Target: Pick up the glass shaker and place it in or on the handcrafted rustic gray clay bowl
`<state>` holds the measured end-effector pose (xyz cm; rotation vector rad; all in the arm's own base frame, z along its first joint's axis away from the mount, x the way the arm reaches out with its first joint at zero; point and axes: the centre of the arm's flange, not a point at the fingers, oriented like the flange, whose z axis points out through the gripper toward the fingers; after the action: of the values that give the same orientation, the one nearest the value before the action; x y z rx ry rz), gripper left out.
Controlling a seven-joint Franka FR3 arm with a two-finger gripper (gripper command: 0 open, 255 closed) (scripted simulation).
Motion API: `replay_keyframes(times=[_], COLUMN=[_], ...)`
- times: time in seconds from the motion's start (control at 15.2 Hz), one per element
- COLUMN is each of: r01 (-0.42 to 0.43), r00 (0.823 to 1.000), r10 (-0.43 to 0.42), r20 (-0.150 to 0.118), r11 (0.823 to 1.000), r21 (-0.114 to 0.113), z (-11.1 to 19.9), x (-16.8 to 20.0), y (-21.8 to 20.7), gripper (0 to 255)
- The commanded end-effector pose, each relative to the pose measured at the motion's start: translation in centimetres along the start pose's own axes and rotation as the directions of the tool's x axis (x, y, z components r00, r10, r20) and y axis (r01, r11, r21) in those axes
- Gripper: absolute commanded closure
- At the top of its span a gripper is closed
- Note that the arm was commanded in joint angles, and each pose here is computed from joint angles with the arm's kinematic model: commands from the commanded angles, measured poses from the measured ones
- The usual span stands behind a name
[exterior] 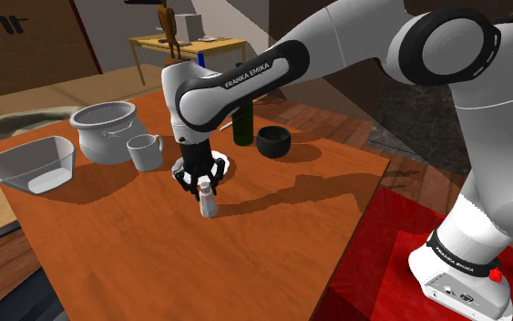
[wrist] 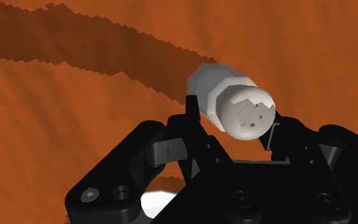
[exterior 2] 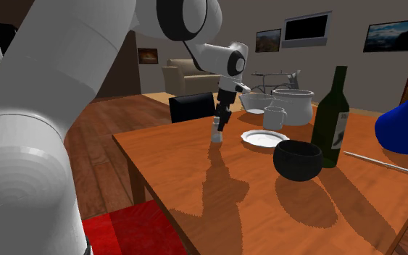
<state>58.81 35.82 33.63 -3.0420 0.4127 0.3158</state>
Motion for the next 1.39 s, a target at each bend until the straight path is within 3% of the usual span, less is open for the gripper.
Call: replay_keyframes(times=[0.0, 0.2, 1.32], r01=[0.000, 0.000, 0.000], r00=[1.000, 1.000, 1.000], r10=[0.000, 0.000, 0.000], r20=[0.001, 0.001, 0.001], r11=[1.000, 1.000, 1.000], r21=[-0.001, -0.001, -0.001], z=[0.1, 0.1, -8.7], x=[0.0, 0.0, -1.9], y=[0.0, 0.0, -0.2], gripper=[255, 255, 255])
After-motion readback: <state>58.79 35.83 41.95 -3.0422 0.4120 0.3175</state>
